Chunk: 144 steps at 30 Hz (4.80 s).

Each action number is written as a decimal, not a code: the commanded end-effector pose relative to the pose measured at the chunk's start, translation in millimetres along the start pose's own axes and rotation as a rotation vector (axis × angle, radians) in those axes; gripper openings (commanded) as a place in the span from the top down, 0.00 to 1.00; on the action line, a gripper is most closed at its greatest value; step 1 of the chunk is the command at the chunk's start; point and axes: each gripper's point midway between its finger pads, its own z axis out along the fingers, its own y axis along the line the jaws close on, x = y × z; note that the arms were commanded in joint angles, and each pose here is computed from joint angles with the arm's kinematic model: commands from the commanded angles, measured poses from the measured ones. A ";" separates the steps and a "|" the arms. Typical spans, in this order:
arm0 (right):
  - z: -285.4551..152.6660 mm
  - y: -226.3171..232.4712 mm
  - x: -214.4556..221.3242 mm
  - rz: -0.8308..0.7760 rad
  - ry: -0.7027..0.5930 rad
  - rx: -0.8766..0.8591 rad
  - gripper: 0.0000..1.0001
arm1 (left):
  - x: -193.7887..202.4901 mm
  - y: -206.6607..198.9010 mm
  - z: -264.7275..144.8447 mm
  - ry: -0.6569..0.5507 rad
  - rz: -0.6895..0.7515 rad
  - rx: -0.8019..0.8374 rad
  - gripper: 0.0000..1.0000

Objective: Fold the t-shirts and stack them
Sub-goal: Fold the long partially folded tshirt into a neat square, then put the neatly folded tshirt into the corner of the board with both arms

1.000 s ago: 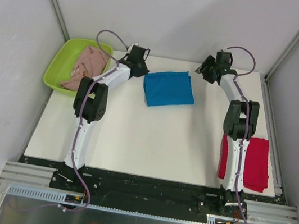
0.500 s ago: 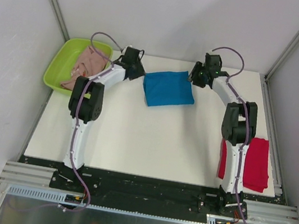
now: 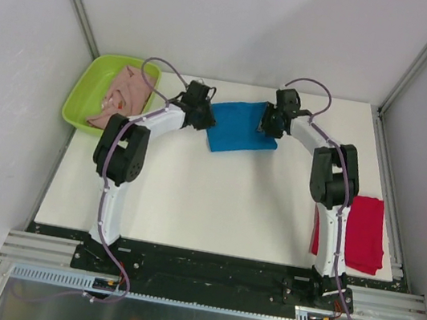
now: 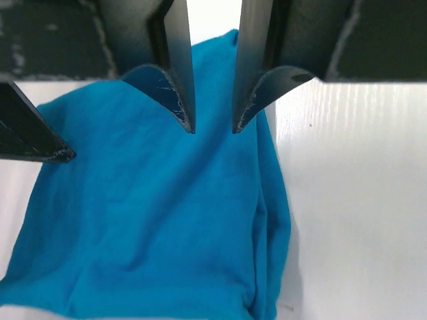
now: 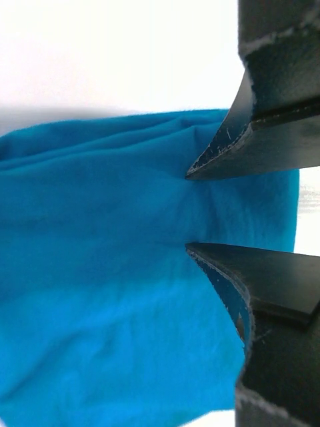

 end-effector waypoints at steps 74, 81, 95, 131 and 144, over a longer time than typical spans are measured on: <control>-40.0 -58.2 16.0 0.124 -0.020 0.199 0.65 | 29.0 -26.7 34.9 0.083 0.111 0.119 0.79; -38.7 -53.6 21.6 0.119 -0.016 0.167 0.75 | 31.4 -19.7 36.6 0.084 0.108 0.098 0.79; -36.7 -94.9 16.2 0.161 -0.014 0.265 1.00 | 35.7 -6.1 43.1 0.097 0.105 0.072 0.80; -219.2 -185.0 90.8 0.418 -0.090 0.662 0.51 | 62.6 -93.7 -79.4 0.187 0.161 0.387 0.54; -219.6 -207.9 121.7 0.382 -0.065 0.787 0.51 | 74.2 -92.3 -95.2 0.224 0.164 0.420 0.56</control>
